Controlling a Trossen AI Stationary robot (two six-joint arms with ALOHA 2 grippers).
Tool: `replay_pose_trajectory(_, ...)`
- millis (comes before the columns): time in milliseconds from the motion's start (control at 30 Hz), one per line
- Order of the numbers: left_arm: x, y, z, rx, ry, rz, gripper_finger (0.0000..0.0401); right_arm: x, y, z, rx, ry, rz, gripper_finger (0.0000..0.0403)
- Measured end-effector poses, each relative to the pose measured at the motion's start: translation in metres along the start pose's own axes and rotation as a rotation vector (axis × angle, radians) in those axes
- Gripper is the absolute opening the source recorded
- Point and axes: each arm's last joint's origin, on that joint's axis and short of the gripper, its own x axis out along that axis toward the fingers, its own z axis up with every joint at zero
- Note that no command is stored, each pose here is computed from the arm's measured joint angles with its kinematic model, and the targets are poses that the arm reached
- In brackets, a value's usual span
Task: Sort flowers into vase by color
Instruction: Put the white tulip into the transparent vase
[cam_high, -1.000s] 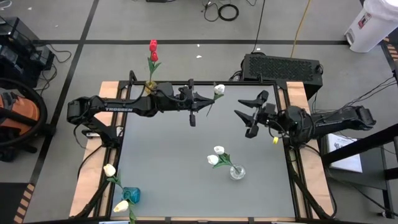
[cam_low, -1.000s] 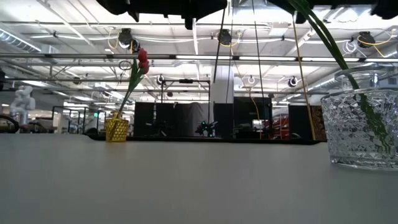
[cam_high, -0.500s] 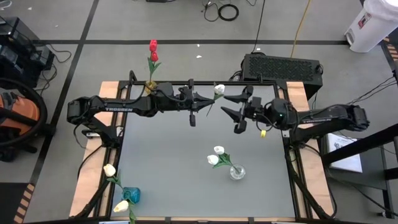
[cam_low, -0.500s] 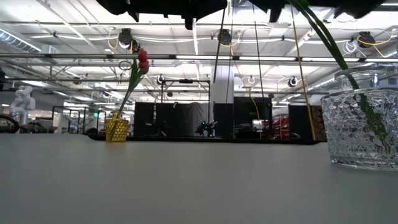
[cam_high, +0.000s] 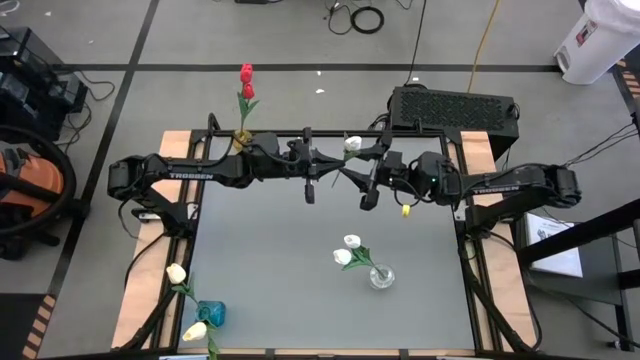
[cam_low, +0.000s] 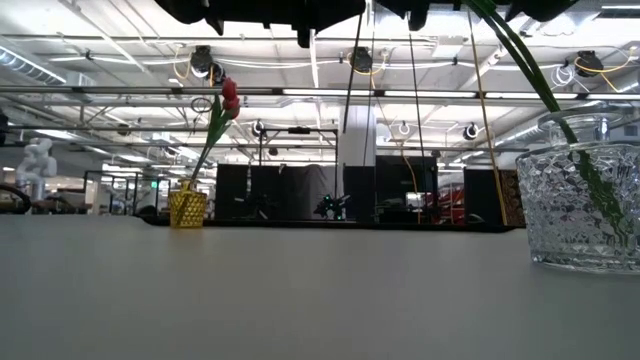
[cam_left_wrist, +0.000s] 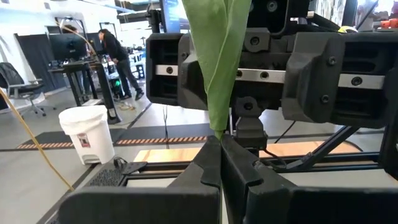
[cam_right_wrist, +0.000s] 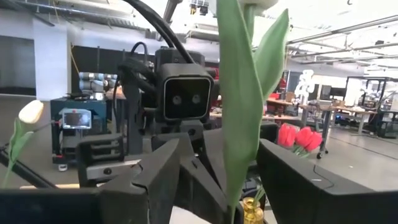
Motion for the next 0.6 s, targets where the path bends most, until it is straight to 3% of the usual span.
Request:
replay_pose_trajectory(300, 0.0, 0.0, -0.0002, -0.001, 0.002, 0.0, 0.0, 0.0001, -0.0012, -0.0029, -0.006, 0.029, -0.008, 0.0181)
replay_pose_trajectory(600, 0.0, 0.0, -0.0002, -0.001, 0.002, 0.0, 0.0, 0.0001, -0.0021, -0.0035, -0.03, 0.038, -0.038, 0.004)
